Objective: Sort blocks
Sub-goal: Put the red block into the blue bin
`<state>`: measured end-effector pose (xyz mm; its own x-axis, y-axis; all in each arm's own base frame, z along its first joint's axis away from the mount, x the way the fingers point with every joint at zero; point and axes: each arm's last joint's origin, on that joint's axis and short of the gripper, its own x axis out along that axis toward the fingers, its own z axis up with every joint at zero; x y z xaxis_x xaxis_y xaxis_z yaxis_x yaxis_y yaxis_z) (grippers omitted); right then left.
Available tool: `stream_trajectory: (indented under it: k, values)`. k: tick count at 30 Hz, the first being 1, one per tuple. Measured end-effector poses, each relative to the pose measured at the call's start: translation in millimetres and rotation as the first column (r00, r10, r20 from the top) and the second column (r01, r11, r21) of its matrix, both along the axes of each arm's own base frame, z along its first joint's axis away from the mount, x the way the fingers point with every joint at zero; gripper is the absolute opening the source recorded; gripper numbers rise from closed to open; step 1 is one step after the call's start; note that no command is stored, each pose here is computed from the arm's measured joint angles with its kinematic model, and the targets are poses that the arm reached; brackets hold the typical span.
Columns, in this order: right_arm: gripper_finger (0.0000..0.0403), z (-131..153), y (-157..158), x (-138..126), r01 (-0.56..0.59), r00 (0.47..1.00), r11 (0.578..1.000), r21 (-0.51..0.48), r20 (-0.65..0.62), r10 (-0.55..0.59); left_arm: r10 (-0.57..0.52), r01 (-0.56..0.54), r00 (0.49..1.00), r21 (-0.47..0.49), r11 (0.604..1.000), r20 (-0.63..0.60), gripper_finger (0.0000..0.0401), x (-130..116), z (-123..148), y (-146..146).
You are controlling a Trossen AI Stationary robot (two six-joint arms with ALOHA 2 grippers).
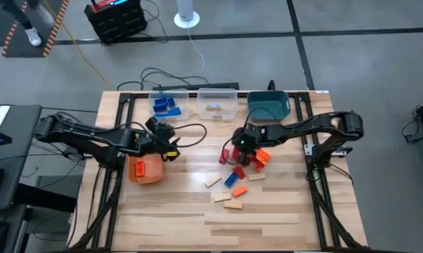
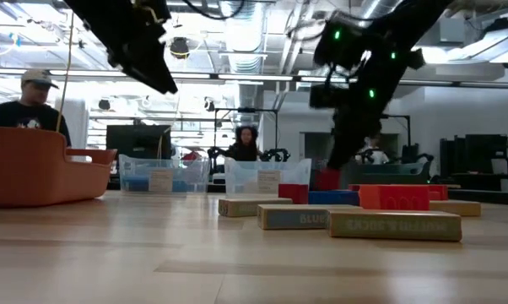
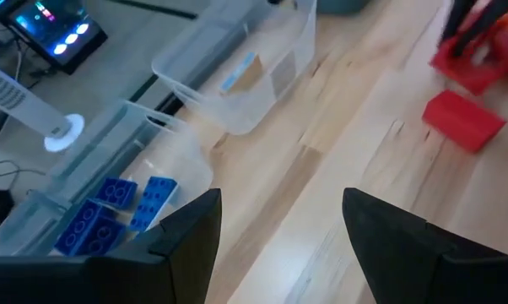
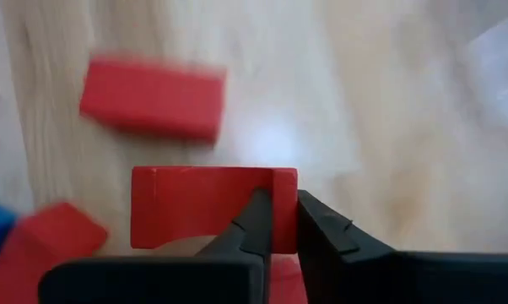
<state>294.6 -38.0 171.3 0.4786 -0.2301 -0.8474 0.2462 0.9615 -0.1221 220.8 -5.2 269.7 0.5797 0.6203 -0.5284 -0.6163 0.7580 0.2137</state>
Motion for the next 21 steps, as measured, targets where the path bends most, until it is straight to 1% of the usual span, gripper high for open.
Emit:
stream_trajectory:
  k: [4, 7, 10, 13, 16, 21]
  values:
    - [0.0062, 26.6, -10.1, -8.9, 0.007, 0.996, 0.999, -0.037, 0.086, -0.004, -0.007, 0.007, 0.999, 0.005, 1.000, 0.049, 0.0240, -10.0, 11.6, 1.3]
    - [0.0061, 46.7, -19.1, -18.7, 0.030, 0.989, 0.996, -0.079, 0.148, -0.018, -0.016, 0.015, 0.998, 0.013, 1.000, 0.061, 0.0240, -14.1, 15.9, 1.7]
    - [0.0061, 64.9, -33.7, -31.0, 0.107, 0.977, 0.982, -0.153, 0.198, -0.075, -0.023, 0.022, 0.998, 0.021, 1.000, 0.058, 0.0240, -15.1, 17.0, 1.8]
    - [0.0061, 76.3, -51.6, -43.9, 0.181, 0.964, 0.966, -0.182, 0.229, -0.138, -0.028, 0.027, 0.998, 0.026, 0.999, 0.050, 0.0240, -14.6, 16.4, 1.8]
    - [0.0061, 81.1, -72.4, -57.1, 0.264, 0.948, 0.945, -0.193, 0.233, -0.217, -0.035, 0.033, 0.999, 0.033, 0.999, 0.036, 0.0240, -13.4, 15.2, 1.6]
    - [0.0061, 72.7, -111.8, -78.2, 0.408, 0.909, 0.893, -0.187, 0.174, -0.379, -0.041, 0.040, 0.999, 0.040, 0.998, 0.020, 0.0240, -13.8, 14.5, 1.6]
